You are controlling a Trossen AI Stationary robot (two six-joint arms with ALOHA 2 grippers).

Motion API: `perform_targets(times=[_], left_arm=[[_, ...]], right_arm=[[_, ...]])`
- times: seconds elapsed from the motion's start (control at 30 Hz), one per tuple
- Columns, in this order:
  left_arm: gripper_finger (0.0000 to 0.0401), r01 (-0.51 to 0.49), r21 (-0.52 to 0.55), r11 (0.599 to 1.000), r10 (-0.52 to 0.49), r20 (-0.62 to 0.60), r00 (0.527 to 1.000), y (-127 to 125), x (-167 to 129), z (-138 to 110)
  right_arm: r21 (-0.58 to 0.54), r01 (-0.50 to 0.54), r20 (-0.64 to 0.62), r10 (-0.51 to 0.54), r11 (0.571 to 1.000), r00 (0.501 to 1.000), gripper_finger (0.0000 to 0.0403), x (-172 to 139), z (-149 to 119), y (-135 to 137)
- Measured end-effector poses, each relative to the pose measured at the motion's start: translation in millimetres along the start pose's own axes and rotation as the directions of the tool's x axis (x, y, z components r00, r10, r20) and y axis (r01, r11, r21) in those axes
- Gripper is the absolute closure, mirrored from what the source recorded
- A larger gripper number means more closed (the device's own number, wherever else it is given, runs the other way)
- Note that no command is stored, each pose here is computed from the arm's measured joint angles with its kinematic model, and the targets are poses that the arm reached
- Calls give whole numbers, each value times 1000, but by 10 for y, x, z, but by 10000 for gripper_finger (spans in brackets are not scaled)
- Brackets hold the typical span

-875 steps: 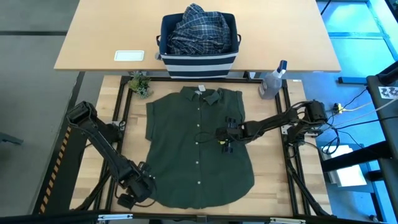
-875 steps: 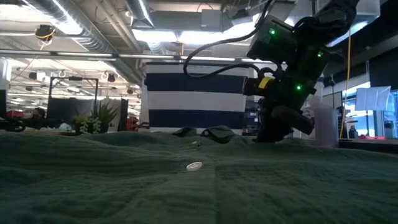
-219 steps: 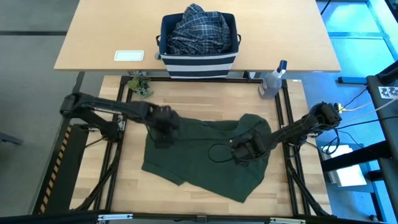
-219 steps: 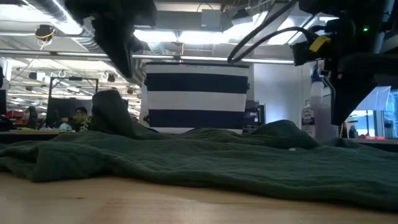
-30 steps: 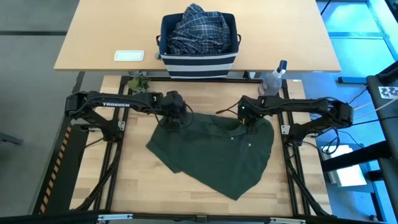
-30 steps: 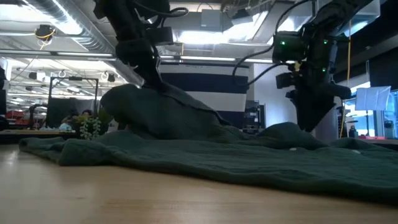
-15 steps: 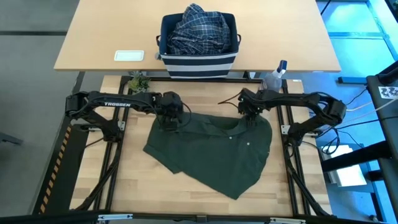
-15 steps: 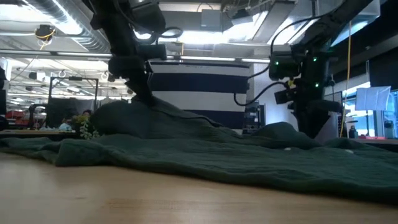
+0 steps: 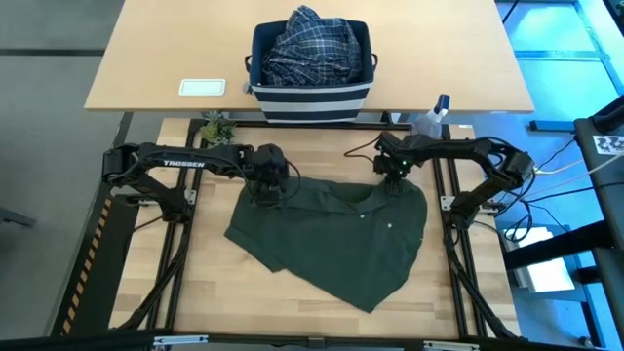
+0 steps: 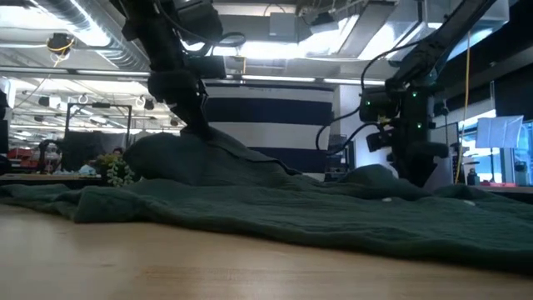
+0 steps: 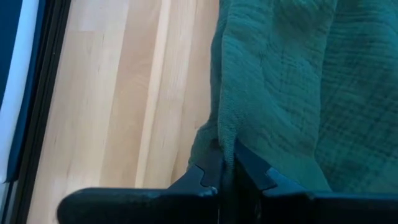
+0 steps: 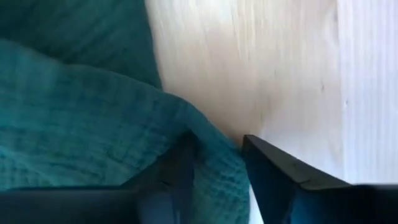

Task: Fold Laundry from Bin
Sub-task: Fold the green polo shirt

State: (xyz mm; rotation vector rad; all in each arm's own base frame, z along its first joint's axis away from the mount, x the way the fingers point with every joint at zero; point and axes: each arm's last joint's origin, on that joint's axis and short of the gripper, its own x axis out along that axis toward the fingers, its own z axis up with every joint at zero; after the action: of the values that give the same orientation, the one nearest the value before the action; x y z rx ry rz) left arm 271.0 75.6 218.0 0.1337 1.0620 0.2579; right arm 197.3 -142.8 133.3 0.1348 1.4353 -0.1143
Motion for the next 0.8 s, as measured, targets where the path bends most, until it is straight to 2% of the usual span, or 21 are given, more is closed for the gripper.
perform_targets(times=[0.23,0.43,0.63,0.8], left_arm=[[390,8,0,1000,-8,2,1000,-2,0,0],[390,8,0,1000,-8,1,1000,-2,0,0],[390,2,6,1000,-2,0,1000,-1,0,0],[389,-108,12,994,108,-25,994,42,-1,-9]], right_arm=[[-7,80,-31,-80,997,996,331,-72,61,-51],[23,92,-17,-91,996,996,391,-235,182,-99],[48,103,-46,-100,994,994,392,-334,216,-112],[118,159,-123,-145,980,982,397,-405,159,-100]])
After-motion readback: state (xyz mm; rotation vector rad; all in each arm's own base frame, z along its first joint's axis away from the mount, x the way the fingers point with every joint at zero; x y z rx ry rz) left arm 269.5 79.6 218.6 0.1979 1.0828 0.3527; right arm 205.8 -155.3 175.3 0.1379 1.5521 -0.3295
